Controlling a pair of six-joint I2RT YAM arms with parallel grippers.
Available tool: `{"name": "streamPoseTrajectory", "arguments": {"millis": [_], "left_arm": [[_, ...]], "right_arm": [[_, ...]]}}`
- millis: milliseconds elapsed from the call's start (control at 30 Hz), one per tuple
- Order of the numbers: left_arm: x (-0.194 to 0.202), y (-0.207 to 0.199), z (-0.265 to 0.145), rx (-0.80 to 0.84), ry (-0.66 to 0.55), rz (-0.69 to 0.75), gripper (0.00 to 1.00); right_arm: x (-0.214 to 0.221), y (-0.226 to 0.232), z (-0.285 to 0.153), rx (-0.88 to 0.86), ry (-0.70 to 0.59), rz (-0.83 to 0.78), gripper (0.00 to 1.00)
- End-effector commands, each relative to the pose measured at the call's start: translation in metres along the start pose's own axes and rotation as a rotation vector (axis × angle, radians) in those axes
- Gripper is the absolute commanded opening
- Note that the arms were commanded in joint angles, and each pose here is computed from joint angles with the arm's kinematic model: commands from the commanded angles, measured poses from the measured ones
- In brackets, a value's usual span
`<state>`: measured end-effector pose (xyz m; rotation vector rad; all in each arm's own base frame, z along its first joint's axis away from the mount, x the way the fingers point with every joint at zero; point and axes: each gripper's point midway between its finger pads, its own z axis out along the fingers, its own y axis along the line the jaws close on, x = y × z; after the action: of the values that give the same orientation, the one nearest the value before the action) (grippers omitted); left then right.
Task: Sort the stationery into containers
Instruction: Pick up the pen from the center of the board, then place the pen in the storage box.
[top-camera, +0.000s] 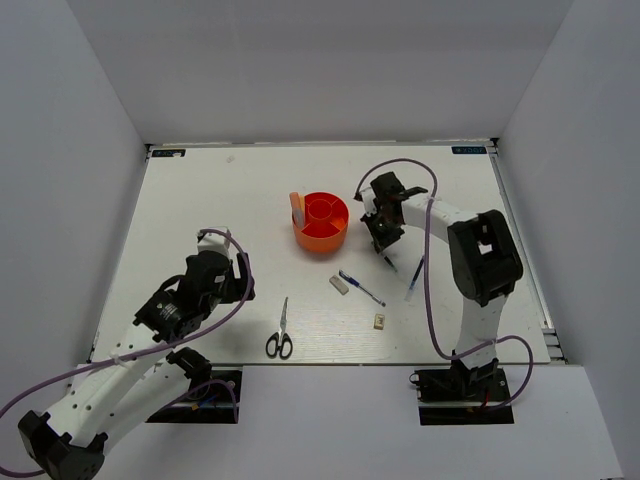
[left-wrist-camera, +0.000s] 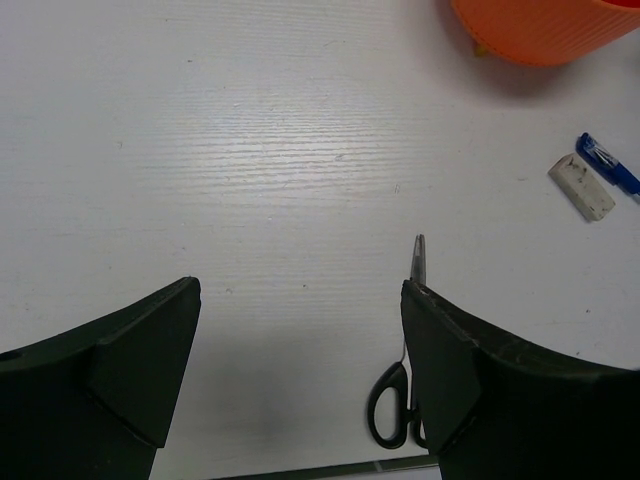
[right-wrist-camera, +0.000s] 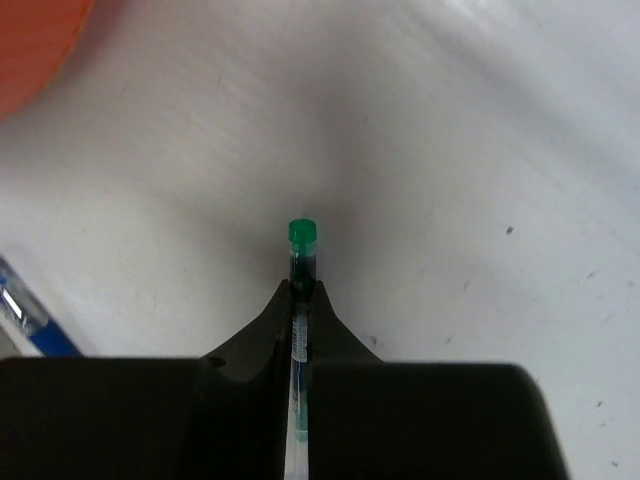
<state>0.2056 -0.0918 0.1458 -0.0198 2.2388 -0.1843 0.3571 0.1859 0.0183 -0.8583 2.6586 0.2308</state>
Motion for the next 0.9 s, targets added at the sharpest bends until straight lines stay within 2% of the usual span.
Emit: {"name": "streamPoseTrajectory", "arguments": {"millis": [0,167,300,333,367,467,533,600,867], "left_arm": [[-0.002,0.000,-0.002,0.008,-0.010,0.000,0.91],[0.000,-0.004,-0.001,0.031,-0.007,0.005,0.91],[0.000,-0.006,0.001,0.044,-0.008,0.009,0.91],[0.002,-0.007,0.002,0.049,0.000,0.016,0.91],[0.002,-0.008,0.002,0.053,-0.003,0.016,0.91],[0.004,-0.008,0.004,0.054,0.006,0.020,0.91],[0.005,-0.008,0.005,0.050,0.010,0.024,0.91],[0.006,-0.008,0.006,0.046,0.016,0.027,0.91],[0.012,-0.007,0.012,0.030,0.047,0.040,0.91]], "right_arm": [[0.000,0.008,-0.033,-0.028,-0.028,-0.028,0.00],[-0.079,0.017,-0.120,-0.035,-0.377,-0.141,0.00],[-0.130,0.038,-0.156,-0.114,-0.618,-0.198,0.00],[-0.134,0.042,-0.159,-0.140,-0.641,-0.185,0.00],[-0.153,0.050,-0.167,-0.180,-0.734,-0.216,0.00],[-0.172,0.060,-0.177,-0.233,-0.840,-0.199,0.00],[-0.185,0.061,-0.173,-0.273,-0.849,-0.126,0.00],[-0.201,0.062,-0.178,-0.311,-0.922,-0.078,0.00],[-0.227,0.053,-0.150,-0.328,-0.981,0.043,0.00]]}}
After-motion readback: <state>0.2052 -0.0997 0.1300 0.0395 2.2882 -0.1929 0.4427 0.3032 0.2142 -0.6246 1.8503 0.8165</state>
